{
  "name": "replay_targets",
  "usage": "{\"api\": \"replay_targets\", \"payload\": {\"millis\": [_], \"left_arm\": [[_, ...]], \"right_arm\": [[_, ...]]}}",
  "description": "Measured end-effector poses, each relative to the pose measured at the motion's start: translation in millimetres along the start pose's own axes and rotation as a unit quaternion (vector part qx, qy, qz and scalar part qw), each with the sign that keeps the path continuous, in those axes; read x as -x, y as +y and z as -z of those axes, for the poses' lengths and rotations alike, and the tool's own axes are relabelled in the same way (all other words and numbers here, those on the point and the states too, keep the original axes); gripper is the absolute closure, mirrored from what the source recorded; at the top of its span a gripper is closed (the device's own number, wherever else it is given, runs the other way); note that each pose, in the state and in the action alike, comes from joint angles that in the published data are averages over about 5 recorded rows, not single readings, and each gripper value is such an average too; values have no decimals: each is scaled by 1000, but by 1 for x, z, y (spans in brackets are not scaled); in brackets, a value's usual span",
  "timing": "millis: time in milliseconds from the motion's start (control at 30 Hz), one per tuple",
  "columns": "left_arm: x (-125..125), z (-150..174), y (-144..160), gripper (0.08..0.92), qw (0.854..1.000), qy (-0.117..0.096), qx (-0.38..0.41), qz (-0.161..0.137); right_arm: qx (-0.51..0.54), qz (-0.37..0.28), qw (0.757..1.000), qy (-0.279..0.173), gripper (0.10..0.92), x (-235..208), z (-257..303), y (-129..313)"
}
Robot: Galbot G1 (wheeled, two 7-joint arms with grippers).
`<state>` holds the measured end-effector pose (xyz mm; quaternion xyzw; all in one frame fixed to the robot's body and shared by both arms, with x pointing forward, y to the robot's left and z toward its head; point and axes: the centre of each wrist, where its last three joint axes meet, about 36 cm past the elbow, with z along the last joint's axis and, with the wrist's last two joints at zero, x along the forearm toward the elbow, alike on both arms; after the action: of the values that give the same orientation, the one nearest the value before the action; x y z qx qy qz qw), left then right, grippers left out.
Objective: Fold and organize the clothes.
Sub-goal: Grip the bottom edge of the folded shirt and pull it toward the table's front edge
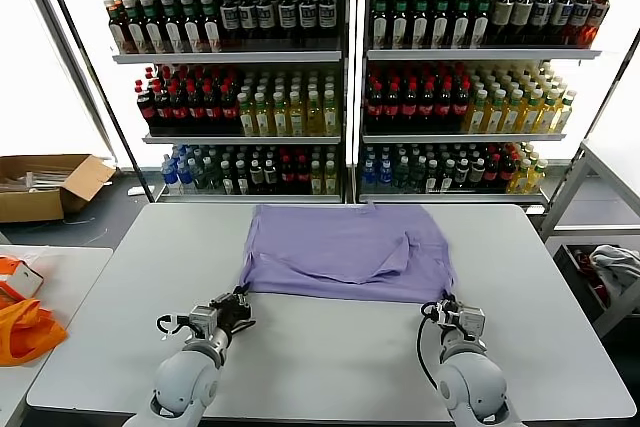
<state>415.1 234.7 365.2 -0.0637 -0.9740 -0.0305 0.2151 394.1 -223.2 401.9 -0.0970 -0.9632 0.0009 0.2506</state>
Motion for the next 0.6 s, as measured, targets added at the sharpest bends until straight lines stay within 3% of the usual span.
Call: {"api": "replay_targets", "payload": {"millis": [300, 600], "left_arm": [[-30, 7, -4, 914, 1000, -18, 11, 1], [-89, 4, -14, 914, 999, -33, 14, 0]], "right_arm": [[4, -1, 1000, -27, 907, -42, 7, 0], [-1, -20, 1000, -21, 907, -88, -6, -6]]}}
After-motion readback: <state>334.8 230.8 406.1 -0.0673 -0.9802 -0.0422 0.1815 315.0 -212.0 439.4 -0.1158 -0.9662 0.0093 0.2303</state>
